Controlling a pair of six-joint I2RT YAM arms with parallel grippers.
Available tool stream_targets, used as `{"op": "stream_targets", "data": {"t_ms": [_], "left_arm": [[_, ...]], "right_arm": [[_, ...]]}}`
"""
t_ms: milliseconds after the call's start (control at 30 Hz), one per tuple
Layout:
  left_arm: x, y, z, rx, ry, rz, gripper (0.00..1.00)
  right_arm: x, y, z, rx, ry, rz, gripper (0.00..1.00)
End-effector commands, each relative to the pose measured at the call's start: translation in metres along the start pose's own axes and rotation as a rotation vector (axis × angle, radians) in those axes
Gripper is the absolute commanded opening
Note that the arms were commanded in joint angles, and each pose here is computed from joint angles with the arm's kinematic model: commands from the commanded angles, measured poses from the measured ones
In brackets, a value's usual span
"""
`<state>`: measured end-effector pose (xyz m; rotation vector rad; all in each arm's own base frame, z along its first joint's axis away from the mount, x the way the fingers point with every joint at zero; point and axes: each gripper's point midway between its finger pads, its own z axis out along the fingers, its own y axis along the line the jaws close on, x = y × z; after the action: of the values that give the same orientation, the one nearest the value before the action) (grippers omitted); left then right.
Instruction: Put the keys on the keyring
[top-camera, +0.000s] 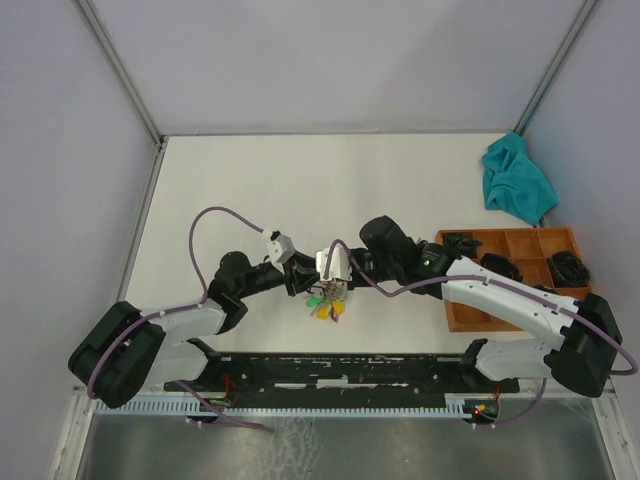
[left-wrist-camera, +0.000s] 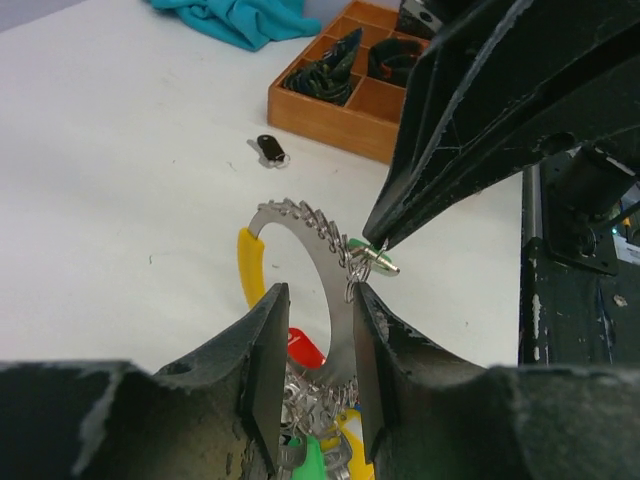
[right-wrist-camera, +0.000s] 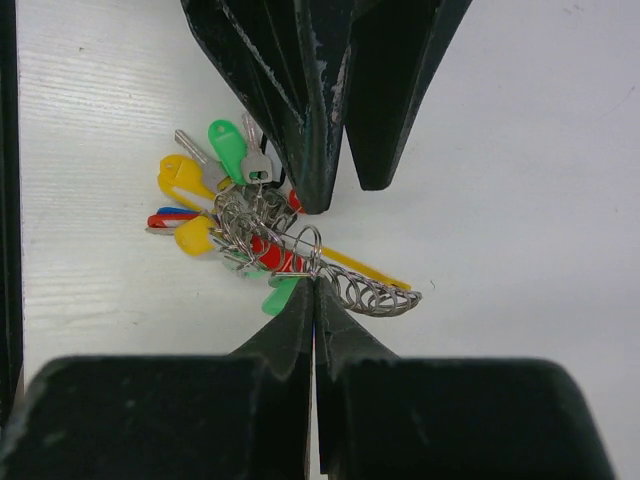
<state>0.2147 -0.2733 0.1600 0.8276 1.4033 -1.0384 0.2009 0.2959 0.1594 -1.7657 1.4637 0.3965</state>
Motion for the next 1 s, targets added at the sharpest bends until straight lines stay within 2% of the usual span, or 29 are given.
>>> {"op": "stream_targets", "data": {"t_ms": [0,233,433,867,967], "left_arm": [[-0.01,-0.009,0.009,0.13,0.019,0.165,0.39],[0.003,-0.021,0.017,0.283,0.084,0.19,0.39],[0.013,-0.033,0.018,0.384,0.11,0.169,0.35],[0.013,-0.032,0.025,0.408,0.117,0.143,0.31],[0.015,-0.033,0.025,0.421,0.123,0.133,0.26]], "right_arm": [[-0.019,-0.012,-0.01,-0.003,-0.024,-0.046,0.01],[-0.02,-0.012,-0.012,-0.011,-0.019,-0.046,0.01],[-0.019,-0.011,-0.01,-0.015,-0.017,-0.042,0.01],[-0.024,-0.008,-0.009,-0.035,-0.041,-0.037,0.01],[-0.024,-0.006,-0.009,-0.04,-0.042,-0.034,0.01]]}}
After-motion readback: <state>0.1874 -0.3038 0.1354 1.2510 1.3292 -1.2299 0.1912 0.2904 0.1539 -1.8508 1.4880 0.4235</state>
